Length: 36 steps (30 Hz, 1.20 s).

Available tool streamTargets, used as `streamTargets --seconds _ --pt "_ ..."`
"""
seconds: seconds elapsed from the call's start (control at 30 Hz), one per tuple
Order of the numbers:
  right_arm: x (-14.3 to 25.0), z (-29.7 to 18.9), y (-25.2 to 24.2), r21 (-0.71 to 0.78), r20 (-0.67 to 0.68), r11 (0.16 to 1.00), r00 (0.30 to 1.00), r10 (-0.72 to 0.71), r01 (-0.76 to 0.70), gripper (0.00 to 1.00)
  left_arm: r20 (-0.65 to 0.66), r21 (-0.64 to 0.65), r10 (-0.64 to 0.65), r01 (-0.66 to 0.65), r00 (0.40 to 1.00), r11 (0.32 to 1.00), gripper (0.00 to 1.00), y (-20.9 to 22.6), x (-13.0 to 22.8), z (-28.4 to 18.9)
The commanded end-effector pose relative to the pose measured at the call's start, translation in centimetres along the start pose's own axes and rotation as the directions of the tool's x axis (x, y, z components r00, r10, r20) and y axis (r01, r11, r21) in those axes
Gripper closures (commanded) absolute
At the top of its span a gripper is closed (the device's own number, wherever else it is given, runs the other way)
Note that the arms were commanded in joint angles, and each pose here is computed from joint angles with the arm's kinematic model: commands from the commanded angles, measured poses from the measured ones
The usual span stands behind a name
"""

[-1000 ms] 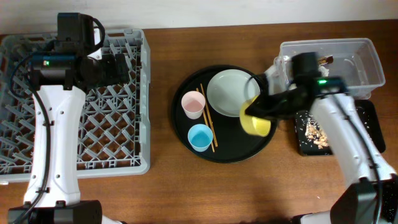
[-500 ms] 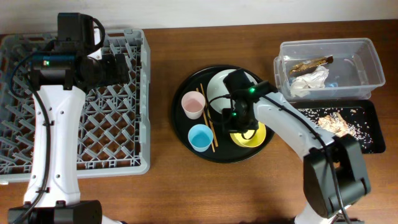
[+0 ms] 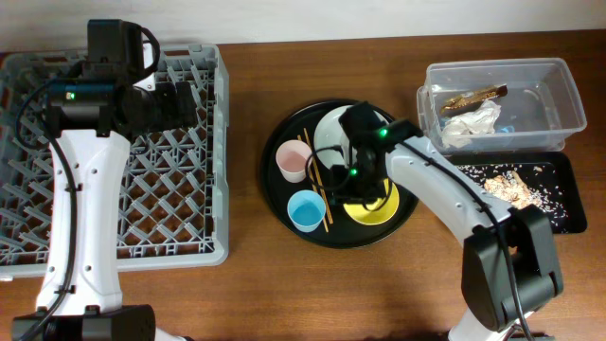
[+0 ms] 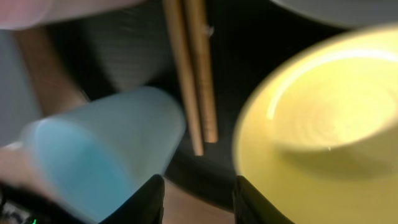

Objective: Sort waste into correct bins and load items into the dishwasher rack

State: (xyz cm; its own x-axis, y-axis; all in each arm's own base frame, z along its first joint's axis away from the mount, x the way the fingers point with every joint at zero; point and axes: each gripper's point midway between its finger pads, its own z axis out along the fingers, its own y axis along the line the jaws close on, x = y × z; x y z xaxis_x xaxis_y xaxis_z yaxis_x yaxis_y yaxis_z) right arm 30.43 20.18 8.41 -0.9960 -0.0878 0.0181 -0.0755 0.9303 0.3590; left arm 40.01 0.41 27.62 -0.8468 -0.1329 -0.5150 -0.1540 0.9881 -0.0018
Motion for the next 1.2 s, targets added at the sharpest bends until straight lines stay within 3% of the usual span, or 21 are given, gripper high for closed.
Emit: streamTargets --seconds 0.0,0.2,0.3,0.47,0.77,1.0,1.17 --pt "-2.2 -7.0 2.7 -0.086 0.123 0.987 0.985 -0.124 0.136 0.62 -0.021 0.064 -0.011 0.012 1.000 0.998 0.00 -1.1 0.2 -0.1" --pt "-4.9 -16.6 -1.9 -0.064 0.269 0.996 0.962 -0.036 0.056 0.51 -0.075 0.276 -0.002 0.022 0.997 0.961 0.01 -4.8 1.2 -0.5" --pt "-5.5 -17.9 -5.2 -0.057 0.300 0.998 0.954 0.021 -0.004 0.39 -0.127 0.315 0.018 0.023 0.992 0.949 0.01 -6.4 2.4 0.5" --pt "-5.6 -18.5 -6.7 -0.071 0.304 0.997 0.951 0.058 -0.039 0.38 -0.256 0.313 0.009 0.074 0.967 0.947 0.03 -10.0 5.0 3.9" --pt "-6.0 -17.0 -2.3 -0.087 0.305 0.995 0.952 -0.011 0.040 0.32 -0.310 0.353 0.121 -0.005 0.943 0.936 0.06 -16.2 7.3 8.5" --pt "-9.2 -12.9 2.9 -0.122 0.326 0.990 0.945 -0.030 0.073 0.49 -0.326 0.319 0.026 0.084 0.945 0.944 0.06 -14.9 6.4 8.9" --pt "-10.8 -6.1 5.4 -0.109 0.256 0.992 0.966 -0.040 0.069 0.50 -0.346 0.281 -0.092 0.196 0.934 0.939 0.06 -10.8 5.1 8.7"
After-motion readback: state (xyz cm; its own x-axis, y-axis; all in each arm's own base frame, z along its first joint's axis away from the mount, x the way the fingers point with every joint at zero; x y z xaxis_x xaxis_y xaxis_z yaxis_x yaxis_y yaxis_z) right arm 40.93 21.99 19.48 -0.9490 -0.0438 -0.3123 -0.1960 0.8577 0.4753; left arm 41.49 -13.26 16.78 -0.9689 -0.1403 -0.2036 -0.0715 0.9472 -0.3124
